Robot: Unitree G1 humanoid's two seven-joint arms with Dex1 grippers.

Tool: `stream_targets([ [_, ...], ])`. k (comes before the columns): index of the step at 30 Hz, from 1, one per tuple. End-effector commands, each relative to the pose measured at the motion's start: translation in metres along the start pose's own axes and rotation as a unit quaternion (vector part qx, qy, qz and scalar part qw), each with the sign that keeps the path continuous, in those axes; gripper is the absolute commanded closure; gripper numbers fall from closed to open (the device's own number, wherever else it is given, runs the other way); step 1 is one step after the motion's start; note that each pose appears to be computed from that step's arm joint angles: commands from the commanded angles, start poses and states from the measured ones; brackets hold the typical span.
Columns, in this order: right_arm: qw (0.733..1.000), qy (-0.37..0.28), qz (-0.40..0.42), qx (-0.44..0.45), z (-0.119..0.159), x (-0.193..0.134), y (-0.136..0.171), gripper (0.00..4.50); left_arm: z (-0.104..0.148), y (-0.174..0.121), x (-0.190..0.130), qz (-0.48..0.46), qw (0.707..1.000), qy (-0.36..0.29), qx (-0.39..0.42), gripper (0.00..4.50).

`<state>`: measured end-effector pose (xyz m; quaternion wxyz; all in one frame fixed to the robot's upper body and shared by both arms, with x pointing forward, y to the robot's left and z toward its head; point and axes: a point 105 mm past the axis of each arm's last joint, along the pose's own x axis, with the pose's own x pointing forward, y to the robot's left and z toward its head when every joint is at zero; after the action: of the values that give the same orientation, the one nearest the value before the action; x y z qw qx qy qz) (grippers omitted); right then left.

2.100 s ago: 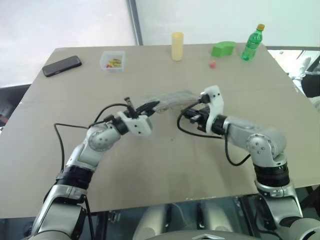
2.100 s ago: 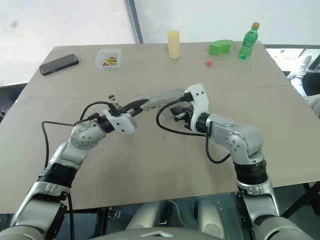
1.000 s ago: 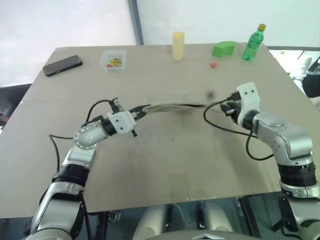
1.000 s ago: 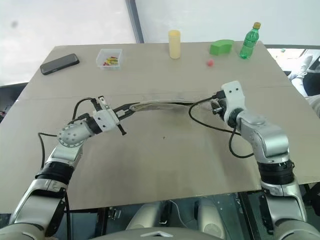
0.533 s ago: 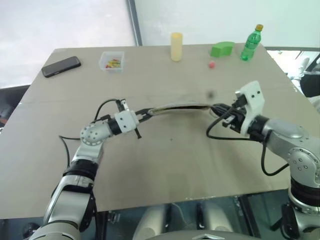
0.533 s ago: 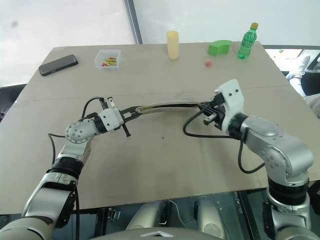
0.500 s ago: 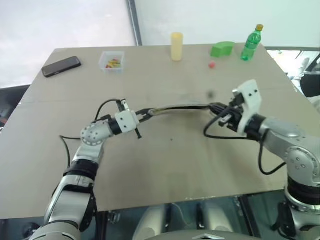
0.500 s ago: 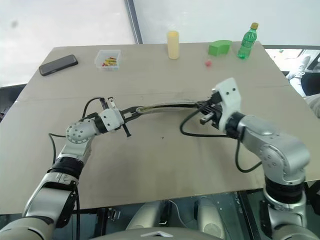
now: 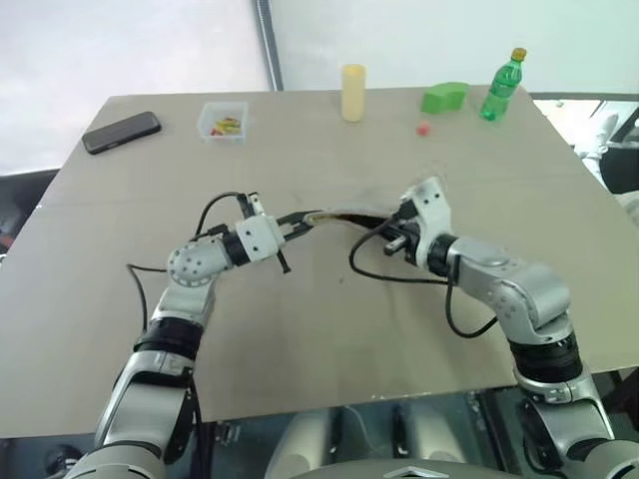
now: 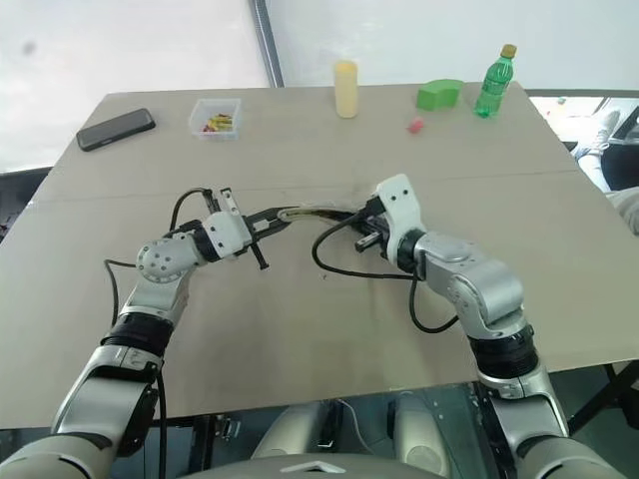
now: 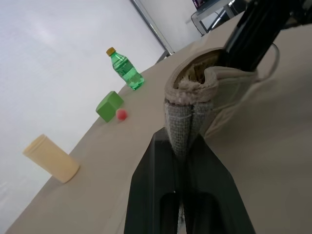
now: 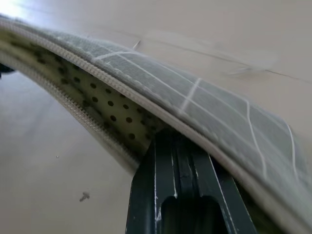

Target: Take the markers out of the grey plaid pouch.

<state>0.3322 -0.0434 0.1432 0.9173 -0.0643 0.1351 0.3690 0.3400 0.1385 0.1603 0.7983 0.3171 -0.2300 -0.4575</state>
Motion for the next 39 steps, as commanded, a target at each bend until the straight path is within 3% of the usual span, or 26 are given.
stream_targets([
  [1,0.995,-0.002,0.0,-0.101,0.008,0.008,0.001,4.44,0.01,0.006,0.002,0.008,0.998,-0.018,-0.064,4.5],
  [4,0.971,0.032,-0.002,-0.237,0.012,0.003,-0.007,4.44,0.018,-0.004,0.001,-0.025,0.973,-0.041,-0.225,4.5],
  [7,0.955,0.045,0.012,-0.292,0.022,-0.01,-0.011,4.44,0.029,-0.004,-0.002,-0.036,0.953,-0.063,-0.295,4.5],
  [10,0.938,0.037,0.002,-0.346,0.064,-0.044,-0.028,4.44,0.042,-0.002,-0.006,-0.042,0.922,-0.111,-0.369,4.5],
  [13,0.925,0.051,0.011,-0.375,0.081,-0.065,-0.031,4.44,0.048,-0.003,-0.006,-0.046,0.902,-0.13,-0.409,4.5],
  [18,0.91,0.113,0.077,-0.391,0.058,-0.074,-0.02,4.44,0.036,-0.029,-0.008,-0.075,0.889,-0.081,-0.444,4.5],
  [24,0.898,0.142,0.119,-0.398,0.018,-0.051,-0.009,4.44,0.022,-0.067,-0.016,-0.095,0.879,-0.024,-0.466,4.5],
  [27,0.891,0.148,0.14,-0.405,0.005,-0.047,-0.002,3.65,0.021,-0.074,-0.02,-0.096,0.889,-0.012,-0.448,4.5],
  [30,0.894,0.129,0.163,-0.397,0.006,-0.046,0.012,2.21,0.016,-0.076,-0.024,-0.088,0.895,0.005,-0.437,4.5],
  [36,0.886,0.127,0.17,-0.413,0.0,-0.034,0.018,2.21,-0.017,-0.075,-0.033,-0.027,0.905,0.09,-0.414,4.5],
  [39,0.883,0.123,0.165,-0.423,0.004,-0.024,0.016,2.21,-0.02,-0.068,-0.035,-0.005,0.905,0.086,-0.416,4.5],
])
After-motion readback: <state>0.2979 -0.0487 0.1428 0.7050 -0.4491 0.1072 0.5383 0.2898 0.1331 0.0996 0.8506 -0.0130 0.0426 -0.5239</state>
